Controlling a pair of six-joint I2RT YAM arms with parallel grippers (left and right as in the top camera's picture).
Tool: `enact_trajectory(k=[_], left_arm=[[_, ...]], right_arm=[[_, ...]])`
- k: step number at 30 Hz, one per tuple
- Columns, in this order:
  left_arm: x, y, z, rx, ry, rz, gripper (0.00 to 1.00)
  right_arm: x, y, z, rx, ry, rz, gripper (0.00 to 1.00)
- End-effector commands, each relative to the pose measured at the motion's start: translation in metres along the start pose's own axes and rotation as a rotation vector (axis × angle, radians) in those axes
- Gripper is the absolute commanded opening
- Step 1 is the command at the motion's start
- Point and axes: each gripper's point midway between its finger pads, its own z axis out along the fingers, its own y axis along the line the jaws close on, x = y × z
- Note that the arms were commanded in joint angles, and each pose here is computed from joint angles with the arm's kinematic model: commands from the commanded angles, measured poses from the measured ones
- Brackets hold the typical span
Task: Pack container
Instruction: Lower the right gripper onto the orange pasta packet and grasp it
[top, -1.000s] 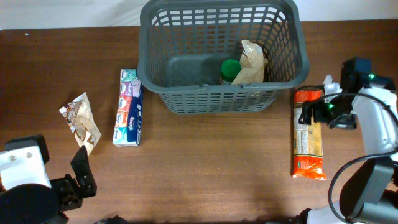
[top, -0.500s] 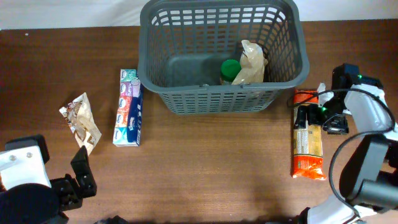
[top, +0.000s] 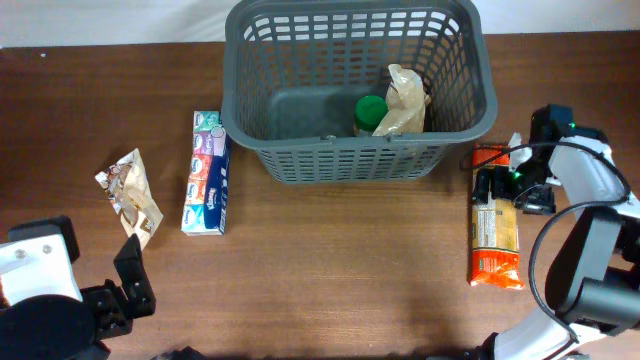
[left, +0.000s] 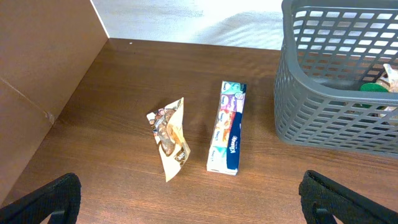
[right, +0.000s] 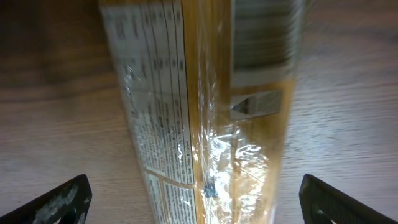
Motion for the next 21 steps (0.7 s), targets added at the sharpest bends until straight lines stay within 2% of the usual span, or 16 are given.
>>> enact_trajectory(k=[1,21], left_arm=[[0.001,0.000,0.001,-0.002,0.005,0.012,1.00],[0.001,0.000,0.001,-0.002,0.005,0.012,1.00]], right_arm=[[0.013,0.001,0.018,-0.019,0.066,0.017,0.99],[0.016,-0.005,0.048,-0.001,0.137,0.019,0.99]])
